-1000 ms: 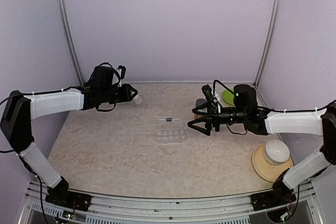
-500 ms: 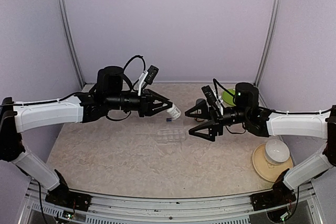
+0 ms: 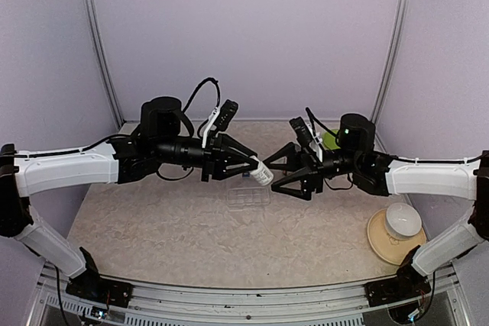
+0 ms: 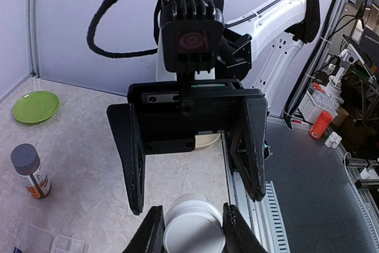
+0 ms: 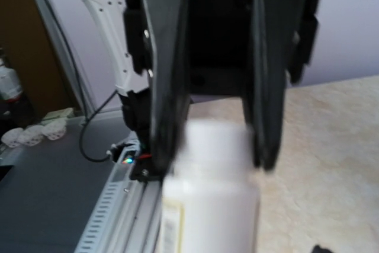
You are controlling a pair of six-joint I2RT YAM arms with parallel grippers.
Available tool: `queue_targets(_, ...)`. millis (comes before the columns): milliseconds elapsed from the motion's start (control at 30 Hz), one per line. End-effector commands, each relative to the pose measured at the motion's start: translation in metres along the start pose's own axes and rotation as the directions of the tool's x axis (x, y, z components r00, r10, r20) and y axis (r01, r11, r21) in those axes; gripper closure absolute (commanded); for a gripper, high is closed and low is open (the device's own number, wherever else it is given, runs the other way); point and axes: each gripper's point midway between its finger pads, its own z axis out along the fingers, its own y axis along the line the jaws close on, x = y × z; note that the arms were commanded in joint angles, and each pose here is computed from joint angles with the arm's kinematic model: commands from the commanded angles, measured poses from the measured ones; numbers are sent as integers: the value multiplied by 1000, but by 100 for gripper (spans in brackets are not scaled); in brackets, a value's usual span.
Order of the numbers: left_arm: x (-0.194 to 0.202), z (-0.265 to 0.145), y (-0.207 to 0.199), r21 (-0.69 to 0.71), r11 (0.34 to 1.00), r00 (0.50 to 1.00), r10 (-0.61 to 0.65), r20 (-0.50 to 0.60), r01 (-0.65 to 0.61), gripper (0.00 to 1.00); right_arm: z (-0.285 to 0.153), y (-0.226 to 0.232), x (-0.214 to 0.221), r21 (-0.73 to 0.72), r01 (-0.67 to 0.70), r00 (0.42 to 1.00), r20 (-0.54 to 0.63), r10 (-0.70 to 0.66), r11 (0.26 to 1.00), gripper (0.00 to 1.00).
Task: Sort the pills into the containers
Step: Unscrew the lid of the pill bottle from the pill bottle.
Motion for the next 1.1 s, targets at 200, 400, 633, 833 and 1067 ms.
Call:
queue_targets(200,-9,-1,-12,-1,996,996,86,34,-86,91,22,8,-19,-99,-86,996,30,89,991,24)
queue_targets(400,-5,-3,-11,-9,996,996,86,35,-86,91,25,3,-13,-87,-111,993,23,114,990,38)
queue_targets(633,-1,-4,-7,-37,996,996,80,37,-79,91,27,0,-9,-87,-124,992,12,126,988,54)
queue_targets(833,1,-2,-2,-57,996,997,66,35,-64,92,28,-1,-5,-82,-128,992,4,129,988,59)
queue_targets(1067,2,-1,0,-58,997,998,55,40,-53,92,29,-5,-2,-61,-127,992,0,127,990,53)
